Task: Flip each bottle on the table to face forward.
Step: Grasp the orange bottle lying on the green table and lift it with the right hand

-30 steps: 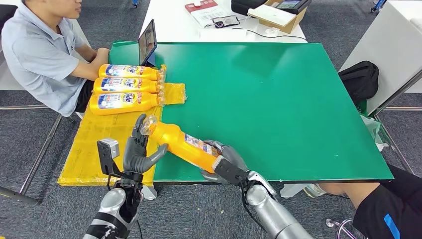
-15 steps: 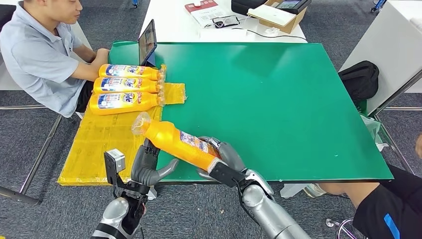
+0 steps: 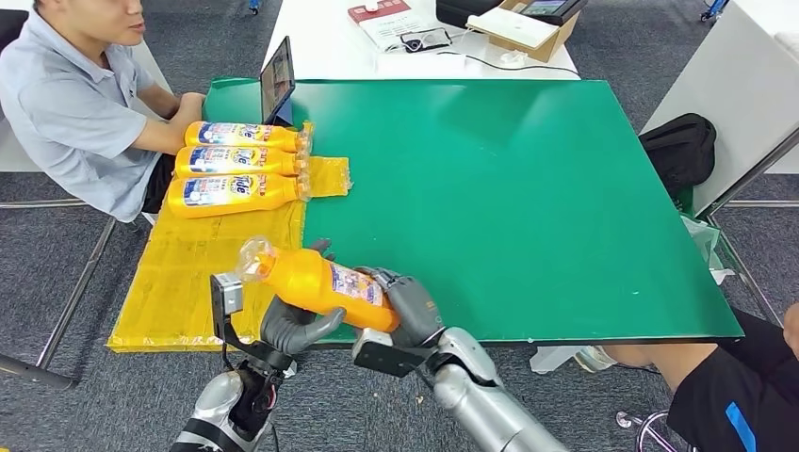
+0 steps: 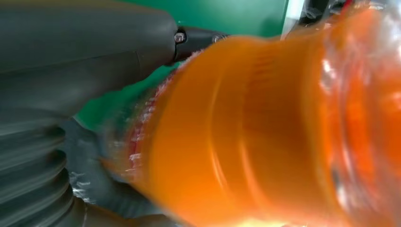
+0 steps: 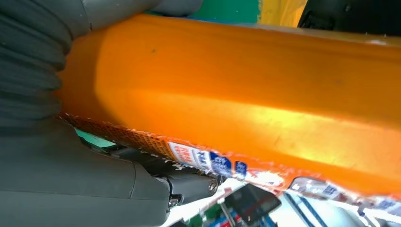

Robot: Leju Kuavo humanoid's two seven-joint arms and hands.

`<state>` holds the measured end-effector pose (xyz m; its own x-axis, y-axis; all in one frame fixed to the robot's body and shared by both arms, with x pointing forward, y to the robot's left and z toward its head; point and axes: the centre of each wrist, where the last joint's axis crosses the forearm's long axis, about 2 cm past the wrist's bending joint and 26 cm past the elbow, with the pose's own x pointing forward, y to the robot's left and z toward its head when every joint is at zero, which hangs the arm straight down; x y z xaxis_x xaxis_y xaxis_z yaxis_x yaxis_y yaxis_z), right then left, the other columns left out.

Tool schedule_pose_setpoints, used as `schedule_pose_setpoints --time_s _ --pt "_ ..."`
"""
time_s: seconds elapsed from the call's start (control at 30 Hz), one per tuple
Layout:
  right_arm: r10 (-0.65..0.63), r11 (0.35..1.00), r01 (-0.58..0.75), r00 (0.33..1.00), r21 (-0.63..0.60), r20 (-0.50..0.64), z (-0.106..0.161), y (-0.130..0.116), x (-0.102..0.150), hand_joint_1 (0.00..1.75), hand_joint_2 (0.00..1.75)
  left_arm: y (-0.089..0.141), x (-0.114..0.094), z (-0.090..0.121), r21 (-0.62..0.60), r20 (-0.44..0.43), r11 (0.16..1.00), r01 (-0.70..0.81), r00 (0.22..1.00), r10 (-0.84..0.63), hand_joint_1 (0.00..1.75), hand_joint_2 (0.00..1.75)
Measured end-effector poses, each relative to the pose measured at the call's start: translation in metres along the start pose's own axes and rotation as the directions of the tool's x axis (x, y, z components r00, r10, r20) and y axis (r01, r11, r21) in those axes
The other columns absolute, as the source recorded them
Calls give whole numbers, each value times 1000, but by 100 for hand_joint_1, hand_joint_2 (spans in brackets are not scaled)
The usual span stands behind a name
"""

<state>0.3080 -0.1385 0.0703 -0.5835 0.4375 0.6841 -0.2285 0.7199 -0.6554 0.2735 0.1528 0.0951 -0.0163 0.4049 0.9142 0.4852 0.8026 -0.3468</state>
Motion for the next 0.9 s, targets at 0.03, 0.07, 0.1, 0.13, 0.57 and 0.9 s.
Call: schedule_pose_setpoints --time_s 0.03,0.07,0.1,0.13,0.57,0.9 --pt "4 1000 -4 1000 1 3 -1 4 2 175 175 0 -1 0 4 -1 1000 -8 1000 8 0 175" --pt "5 1000 -5 1000 3 3 -2 7 4 175 175 0 -1 -1 10 0 1000 -10 1000 10 0 175" --pt "4 1000 -4 1000 4 2 -3 9 5 175 175 -1 -1 -1 19 1 1000 -8 1000 8 0 175" --pt "-1 1000 1 1000 6 1 -4 12 6 175 175 -1 -2 -2 32 5 999 0 1000 0 0 175" --pt "-92 996 92 996 5 16 -14 32 20 175 175 -13 -3 -5 77 71 997 12 997 -17 168 175" --pt "-150 989 150 989 -18 9 -12 40 24 0 87 -17 -4 0 67 98 995 -70 993 63 175 175"
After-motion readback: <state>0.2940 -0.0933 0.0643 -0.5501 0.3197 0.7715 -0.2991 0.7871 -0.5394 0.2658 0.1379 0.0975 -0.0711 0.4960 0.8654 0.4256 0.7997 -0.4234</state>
